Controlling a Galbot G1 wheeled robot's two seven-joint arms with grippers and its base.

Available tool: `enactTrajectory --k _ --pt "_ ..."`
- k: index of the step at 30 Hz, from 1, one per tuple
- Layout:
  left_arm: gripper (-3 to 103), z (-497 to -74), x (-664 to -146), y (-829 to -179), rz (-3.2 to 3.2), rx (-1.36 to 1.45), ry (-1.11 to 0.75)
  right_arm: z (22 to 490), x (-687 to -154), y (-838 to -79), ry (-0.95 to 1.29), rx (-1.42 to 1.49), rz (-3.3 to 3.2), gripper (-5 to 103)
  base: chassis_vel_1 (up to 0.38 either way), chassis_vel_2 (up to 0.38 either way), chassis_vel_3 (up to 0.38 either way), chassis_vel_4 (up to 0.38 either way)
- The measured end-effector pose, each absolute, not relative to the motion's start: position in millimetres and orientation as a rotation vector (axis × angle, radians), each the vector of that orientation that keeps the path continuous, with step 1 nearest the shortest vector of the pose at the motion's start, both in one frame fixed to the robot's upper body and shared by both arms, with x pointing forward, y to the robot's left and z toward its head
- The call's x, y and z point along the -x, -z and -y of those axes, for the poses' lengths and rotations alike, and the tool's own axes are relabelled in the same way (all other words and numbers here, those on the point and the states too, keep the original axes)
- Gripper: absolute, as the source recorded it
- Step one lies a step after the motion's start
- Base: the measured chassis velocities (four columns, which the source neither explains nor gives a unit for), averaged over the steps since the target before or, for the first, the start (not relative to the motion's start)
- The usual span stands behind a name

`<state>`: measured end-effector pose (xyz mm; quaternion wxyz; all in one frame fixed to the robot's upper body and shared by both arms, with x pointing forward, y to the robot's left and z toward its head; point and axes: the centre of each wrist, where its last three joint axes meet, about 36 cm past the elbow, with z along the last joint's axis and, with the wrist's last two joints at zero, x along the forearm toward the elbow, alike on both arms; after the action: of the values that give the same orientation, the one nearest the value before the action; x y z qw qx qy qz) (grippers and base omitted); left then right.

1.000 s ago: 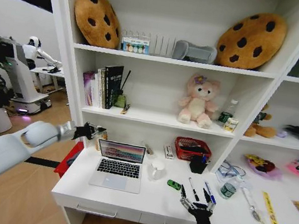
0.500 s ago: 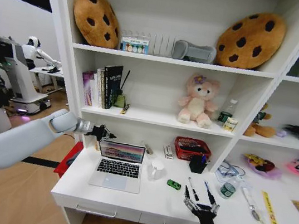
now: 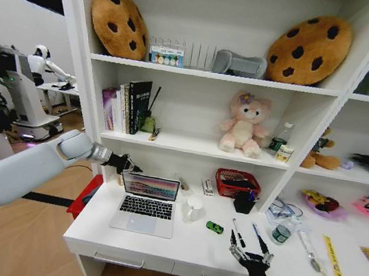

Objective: Organize the objects on the table.

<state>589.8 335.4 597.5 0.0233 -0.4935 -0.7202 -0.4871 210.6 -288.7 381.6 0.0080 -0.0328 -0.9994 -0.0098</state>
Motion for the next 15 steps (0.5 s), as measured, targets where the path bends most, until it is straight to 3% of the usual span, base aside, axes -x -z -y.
enactTrajectory --k 8,11,15 --pt "0 -330.6 -606.7 -580.4 2.209 1.383 1.587 296.8 -209.2 -384.0 0.024 0.135 3.125 100 0.000 0.000 0.000 0.000" --pt "0 -345.7 -637.5 -596.6 1.762 1.702 1.712 303.9 -207.8 -388.0 0.006 0.134 3.130 100 0.000 0.000 0.000 0.000" --pt "0 -344.4 -652.0 -598.5 1.452 1.956 1.737 313.4 -207.6 -394.0 -0.014 0.136 3.144 100 0.000 0.000 0.000 0.000"
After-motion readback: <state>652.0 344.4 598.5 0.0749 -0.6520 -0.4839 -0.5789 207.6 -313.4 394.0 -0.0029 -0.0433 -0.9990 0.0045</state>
